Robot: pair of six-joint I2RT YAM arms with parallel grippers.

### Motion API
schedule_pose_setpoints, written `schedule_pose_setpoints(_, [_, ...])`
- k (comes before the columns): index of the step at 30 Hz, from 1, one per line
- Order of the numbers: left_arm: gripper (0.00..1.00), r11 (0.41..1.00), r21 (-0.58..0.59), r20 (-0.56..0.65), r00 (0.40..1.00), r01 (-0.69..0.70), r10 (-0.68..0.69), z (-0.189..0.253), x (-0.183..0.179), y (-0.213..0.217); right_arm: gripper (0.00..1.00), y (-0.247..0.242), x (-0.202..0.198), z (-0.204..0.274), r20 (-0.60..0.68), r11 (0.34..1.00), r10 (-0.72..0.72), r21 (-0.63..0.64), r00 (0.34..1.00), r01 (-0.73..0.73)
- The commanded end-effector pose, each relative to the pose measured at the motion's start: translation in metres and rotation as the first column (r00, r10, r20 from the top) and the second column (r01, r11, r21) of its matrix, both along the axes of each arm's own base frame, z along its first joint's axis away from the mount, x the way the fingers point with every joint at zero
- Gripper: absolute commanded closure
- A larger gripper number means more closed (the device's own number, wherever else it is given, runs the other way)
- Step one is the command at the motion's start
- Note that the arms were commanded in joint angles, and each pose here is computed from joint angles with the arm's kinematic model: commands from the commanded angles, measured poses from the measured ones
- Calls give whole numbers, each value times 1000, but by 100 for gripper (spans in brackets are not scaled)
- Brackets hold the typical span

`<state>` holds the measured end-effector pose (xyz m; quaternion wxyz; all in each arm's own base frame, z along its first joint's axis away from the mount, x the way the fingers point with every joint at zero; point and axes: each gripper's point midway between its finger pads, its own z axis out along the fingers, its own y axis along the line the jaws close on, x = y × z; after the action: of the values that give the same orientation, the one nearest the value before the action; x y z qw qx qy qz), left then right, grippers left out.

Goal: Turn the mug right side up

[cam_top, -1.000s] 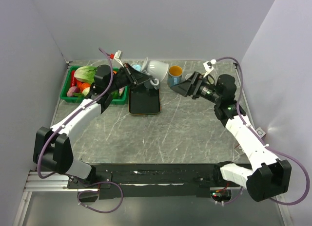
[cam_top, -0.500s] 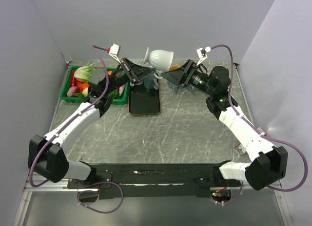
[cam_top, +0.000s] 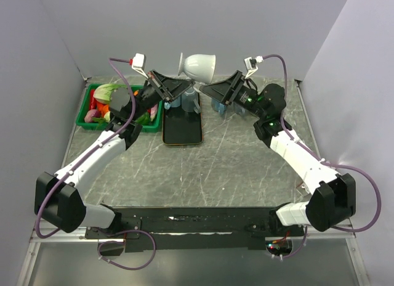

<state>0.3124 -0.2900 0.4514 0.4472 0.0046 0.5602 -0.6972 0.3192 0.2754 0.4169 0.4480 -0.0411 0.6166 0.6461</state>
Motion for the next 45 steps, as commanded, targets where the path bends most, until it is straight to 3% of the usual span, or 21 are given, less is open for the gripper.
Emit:
schedule_pose_setpoints(1, [99, 992, -121, 185, 983, 26, -4, 54, -34, 13, 35, 6, -8, 28, 70, 997, 42, 67, 997, -46])
schedule_pose_setpoints(14, [99, 988, -142, 176, 984, 52, -27, 50, -39, 11, 45, 11, -7, 41, 131, 993, 27, 113, 991, -42])
schedule_pose_setpoints(29, [99, 985, -150, 161, 986, 79, -55, 38, -43, 0, 54, 14, 0, 44, 115, 983, 24, 178, 993, -44])
schedule_pose_setpoints(33, [99, 989, -131, 175, 984, 69, -45, 35, -45, -5, 70, 16, 2, 41, 94, 981, 35, 185, 995, -52])
schedule_pose_setpoints(38, [99, 992, -109, 179, 983, 62, -42, 33, -47, -10, 80, 17, 5, 38, 83, 982, 38, 181, 996, -52])
schedule_pose_setpoints(42, [99, 992, -102, 172, 983, 77, -59, 27, -50, -15, 100, 19, 8, 33, 68, 984, 37, 173, 997, -49])
schedule_pose_setpoints(45, [99, 993, -93, 172, 983, 77, -60, 25, -51, -18, 100, 19, 10, 33, 63, 984, 34, 175, 997, -44])
